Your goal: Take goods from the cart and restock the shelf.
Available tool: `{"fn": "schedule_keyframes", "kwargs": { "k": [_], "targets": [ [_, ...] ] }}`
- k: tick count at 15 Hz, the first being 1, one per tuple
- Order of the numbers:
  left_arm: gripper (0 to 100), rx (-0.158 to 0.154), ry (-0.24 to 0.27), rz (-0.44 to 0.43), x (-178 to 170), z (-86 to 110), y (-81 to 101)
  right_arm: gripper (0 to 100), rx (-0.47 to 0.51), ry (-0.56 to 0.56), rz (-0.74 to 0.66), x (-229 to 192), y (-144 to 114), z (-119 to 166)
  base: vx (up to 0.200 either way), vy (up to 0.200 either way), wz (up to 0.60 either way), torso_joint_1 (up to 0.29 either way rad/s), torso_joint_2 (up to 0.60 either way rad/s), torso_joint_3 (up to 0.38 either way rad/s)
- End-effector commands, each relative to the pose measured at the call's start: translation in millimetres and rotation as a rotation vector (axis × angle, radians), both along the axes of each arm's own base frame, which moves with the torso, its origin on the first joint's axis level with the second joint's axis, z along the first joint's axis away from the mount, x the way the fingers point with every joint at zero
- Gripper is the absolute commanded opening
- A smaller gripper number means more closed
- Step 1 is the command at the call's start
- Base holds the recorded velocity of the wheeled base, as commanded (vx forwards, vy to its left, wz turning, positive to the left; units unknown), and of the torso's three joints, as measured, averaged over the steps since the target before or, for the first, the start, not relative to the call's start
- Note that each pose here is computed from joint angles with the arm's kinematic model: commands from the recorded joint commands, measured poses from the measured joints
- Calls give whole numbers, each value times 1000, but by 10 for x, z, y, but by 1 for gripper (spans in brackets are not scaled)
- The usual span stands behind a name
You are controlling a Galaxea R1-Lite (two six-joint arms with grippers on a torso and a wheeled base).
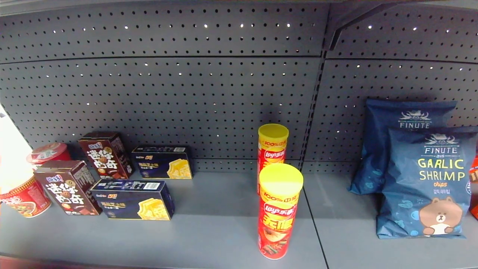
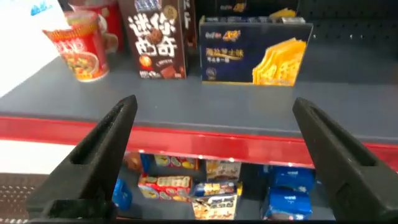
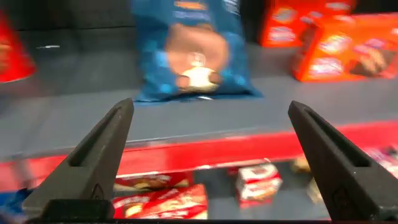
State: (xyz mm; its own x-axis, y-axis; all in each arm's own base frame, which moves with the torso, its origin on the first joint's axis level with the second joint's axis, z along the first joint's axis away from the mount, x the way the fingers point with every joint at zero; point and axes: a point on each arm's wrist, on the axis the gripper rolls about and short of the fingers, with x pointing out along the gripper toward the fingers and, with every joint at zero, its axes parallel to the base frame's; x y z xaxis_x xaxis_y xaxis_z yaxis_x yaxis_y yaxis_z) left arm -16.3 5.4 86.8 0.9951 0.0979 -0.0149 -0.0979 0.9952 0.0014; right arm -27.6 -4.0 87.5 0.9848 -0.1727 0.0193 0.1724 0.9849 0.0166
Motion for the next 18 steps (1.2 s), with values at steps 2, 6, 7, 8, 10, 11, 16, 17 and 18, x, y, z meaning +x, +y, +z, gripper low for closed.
{"fn": "schedule_keyframes", "kwargs": {
  "k": [2, 6, 7, 8, 10, 11, 16, 17, 18],
  "targets": [
    [100, 10, 18, 0, 11, -32, -1, 100, 6, 8, -43, 8, -9, -35, 0, 0, 0, 0, 0, 0],
    [100, 18, 19, 0, 11, -32, -1, 100, -4, 10, -23, 9, -5, -35, -150, 0, 0, 10, 2, 2],
    [100, 15, 18, -5, 11, -32, -2, 100, -5, 10, -24, 9, -5, -35, 0, 0, 0, 0, 0, 0],
    [100, 12, 18, -11, 11, -32, -3, 100, -5, 10, -20, 9, -4, -35, 0, 0, 0, 0, 0, 0],
    [100, 2, 17, -29, 11, -32, -7, 100, -5, 10, -20, 9, -4, -35, 0, 0, 0, 0, 0, 0],
    [100, 2, 17, -31, 11, -32, -8, 100, -5, 10, -20, 9, -4, -35, 0, 0, 0, 0, 0, 0],
    [100, 2, 17, -31, 11, -32, -8, 100, -5, 10, -17, 9, -4, -35, 0, 0, -240, 3, 1, 2],
    [100, 2, 17, -31, 11, -32, -8, 100, -5, 10, -17, 9, -4, -35, 0, 0, 0, 0, 0, 0],
    [100, 2, 17, -29, 11, -32, -7, 100, -5, 10, -17, 9, -4, -35, 0, 0, 0, 0, 0, 0]
  ]
}}
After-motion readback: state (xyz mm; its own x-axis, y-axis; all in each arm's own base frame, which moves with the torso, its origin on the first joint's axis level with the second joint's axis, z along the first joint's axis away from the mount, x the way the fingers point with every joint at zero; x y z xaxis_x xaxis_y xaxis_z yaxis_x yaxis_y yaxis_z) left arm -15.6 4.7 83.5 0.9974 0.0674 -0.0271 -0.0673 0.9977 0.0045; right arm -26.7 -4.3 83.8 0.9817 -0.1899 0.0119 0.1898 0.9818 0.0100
